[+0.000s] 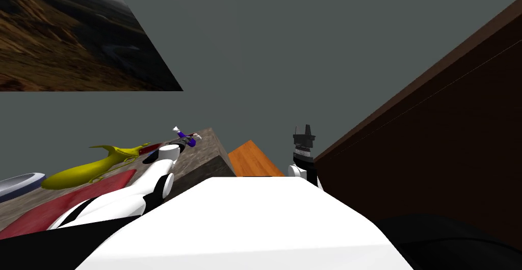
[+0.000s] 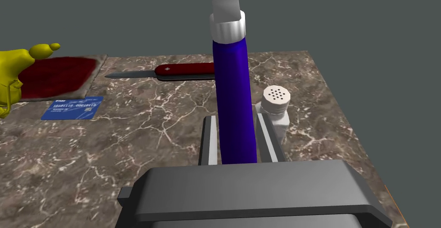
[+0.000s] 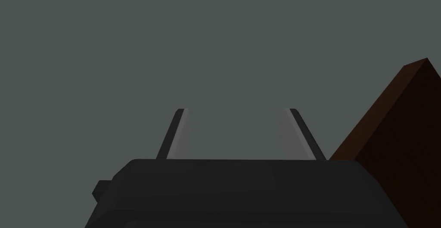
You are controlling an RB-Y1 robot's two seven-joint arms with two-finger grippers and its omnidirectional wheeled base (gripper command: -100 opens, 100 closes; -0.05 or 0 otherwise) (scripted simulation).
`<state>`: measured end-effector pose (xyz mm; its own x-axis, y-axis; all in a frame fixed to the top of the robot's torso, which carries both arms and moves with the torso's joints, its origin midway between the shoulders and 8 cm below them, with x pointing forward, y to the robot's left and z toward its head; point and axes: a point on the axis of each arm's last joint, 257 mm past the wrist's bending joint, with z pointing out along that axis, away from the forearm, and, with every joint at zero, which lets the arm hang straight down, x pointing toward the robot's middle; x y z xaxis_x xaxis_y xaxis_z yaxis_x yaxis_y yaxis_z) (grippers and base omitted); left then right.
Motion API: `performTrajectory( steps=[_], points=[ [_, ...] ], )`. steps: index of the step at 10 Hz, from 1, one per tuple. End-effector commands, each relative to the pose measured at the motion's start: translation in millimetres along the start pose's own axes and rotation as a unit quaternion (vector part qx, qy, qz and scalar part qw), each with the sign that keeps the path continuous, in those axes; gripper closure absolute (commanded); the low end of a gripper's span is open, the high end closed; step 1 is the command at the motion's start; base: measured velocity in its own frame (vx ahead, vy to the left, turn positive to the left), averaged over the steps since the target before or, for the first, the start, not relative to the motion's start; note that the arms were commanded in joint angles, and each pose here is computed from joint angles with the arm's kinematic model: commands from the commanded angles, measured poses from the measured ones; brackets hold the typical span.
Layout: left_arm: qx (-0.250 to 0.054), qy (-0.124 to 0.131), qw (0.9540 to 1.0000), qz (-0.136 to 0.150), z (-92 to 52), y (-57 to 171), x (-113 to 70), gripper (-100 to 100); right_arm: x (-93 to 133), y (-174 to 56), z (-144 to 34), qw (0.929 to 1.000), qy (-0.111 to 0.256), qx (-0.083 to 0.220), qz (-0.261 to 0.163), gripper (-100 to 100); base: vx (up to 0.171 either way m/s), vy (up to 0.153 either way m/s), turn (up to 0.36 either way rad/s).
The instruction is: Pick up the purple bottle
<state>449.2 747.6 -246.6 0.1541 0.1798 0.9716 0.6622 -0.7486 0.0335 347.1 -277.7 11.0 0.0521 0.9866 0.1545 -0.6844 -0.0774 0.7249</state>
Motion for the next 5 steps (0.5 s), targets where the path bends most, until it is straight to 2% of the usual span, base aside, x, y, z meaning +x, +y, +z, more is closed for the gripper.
performTrajectory(
  steps=[1,2,3,4,5],
  points=[
    [0.000,0.000,1.0000,0.000,0.0,0.0,0.0,0,0.0,0.0,0.0,1.0000,0.000,0.000,0.000,0,0.000,0.000,0.000],
    [-0.012,0.000,0.9999,0.006,-1.3,9.7,-0.5,100,0.0,0.0,0.0,1.0000,0.000,0.000,0.000,0,0.050,0.010,0.236],
    [-0.012,0.000,0.9999,0.006,-1.3,9.7,-0.5,100,-0.1,0.0,-0.1,1.0000,0.000,0.000,0.000,0,0.064,0.005,0.179],
    [-0.033,0.000,0.9994,0.012,-3.9,25.0,-1.5,100,-0.1,0.0,0.0,1.0000,0.000,0.000,0.000,0,0.118,-0.011,0.313],
    [-0.035,0.002,0.9993,0.012,-4.0,25.6,-0.6,100,-0.1,0.0,-0.1,1.0000,0.000,0.000,0.000,0,0.117,-0.016,0.170]
  ],
)
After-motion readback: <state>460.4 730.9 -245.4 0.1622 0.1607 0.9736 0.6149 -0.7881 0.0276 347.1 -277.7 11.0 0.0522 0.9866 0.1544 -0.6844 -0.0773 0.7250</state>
